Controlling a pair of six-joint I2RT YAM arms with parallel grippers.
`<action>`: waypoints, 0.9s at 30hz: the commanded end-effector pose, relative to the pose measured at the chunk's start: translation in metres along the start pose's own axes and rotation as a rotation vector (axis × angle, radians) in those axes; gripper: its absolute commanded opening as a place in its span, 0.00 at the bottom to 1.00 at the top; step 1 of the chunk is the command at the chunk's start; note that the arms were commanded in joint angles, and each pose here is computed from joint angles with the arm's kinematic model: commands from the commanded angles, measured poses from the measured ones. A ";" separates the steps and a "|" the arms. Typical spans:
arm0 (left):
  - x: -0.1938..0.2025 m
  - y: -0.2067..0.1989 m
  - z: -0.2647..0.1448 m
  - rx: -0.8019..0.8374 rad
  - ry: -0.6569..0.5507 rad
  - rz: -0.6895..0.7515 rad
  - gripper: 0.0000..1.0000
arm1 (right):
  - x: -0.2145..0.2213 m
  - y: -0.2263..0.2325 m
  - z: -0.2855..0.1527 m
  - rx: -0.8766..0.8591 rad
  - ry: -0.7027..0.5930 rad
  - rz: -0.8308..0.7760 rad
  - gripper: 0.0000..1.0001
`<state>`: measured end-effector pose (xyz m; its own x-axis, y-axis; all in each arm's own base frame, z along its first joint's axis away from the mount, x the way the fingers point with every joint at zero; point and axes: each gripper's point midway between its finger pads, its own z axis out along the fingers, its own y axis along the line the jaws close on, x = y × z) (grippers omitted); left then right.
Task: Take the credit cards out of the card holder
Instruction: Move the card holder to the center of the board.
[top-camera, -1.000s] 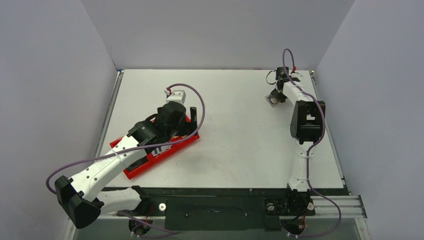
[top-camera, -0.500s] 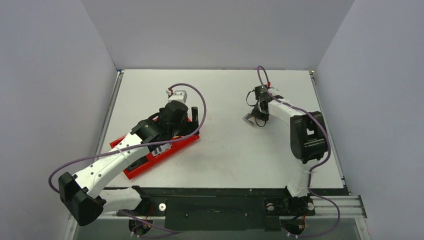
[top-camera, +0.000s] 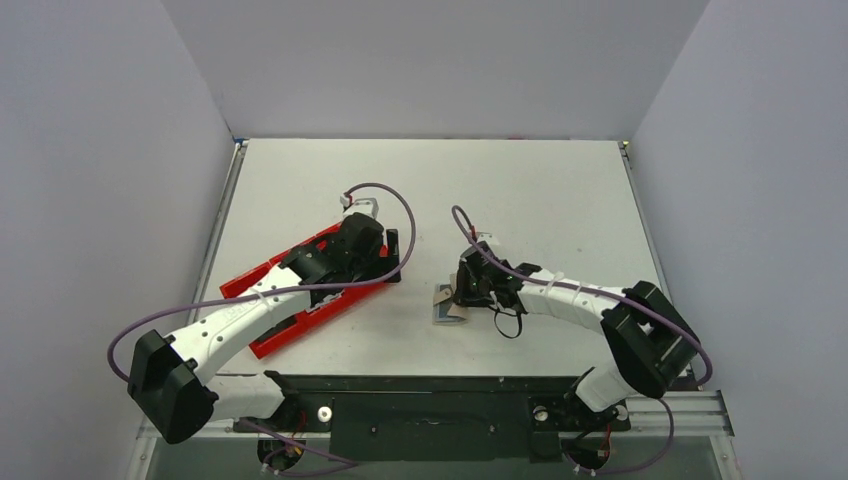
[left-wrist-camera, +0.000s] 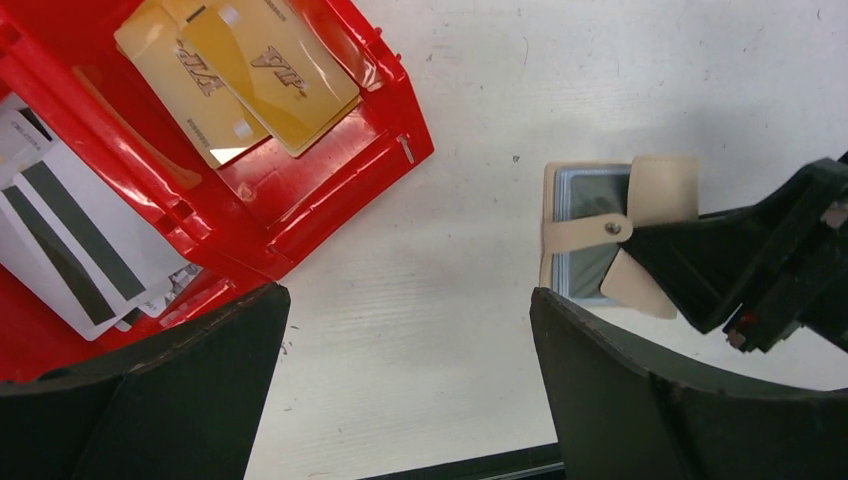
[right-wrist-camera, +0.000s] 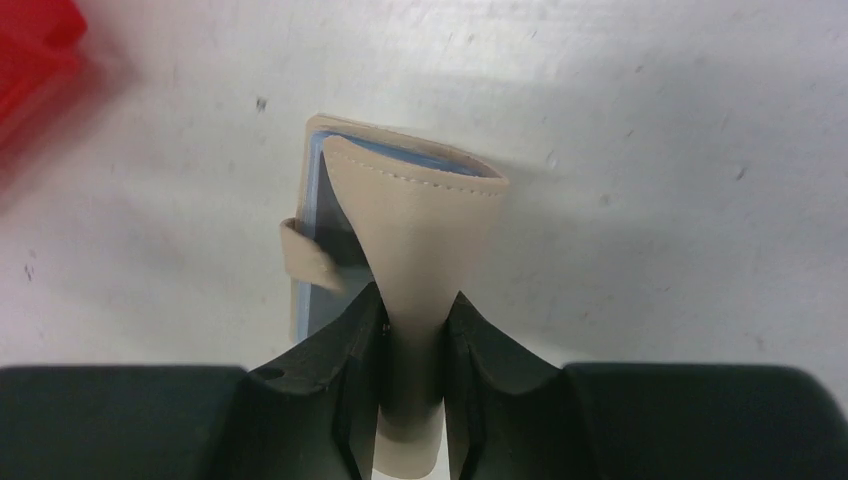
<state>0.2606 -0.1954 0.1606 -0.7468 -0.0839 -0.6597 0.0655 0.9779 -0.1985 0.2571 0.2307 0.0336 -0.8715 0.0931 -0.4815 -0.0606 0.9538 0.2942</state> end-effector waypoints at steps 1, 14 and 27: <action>0.004 -0.014 0.010 0.067 0.007 -0.052 0.90 | 0.010 0.017 -0.016 -0.123 -0.028 -0.051 0.27; 0.036 -0.029 0.032 0.141 0.106 -0.070 0.90 | 0.003 0.005 -0.046 -0.077 -0.088 -0.024 0.65; 0.043 -0.020 0.035 0.090 0.109 -0.100 0.89 | 0.010 0.021 -0.058 0.129 -0.161 -0.258 0.70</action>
<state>0.2427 -0.2241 0.0998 -0.8496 -0.1023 -0.5174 0.0707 0.9501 -0.3038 0.2085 0.2398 0.0751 -0.8001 -0.0615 -0.5967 -0.2143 0.9584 0.1886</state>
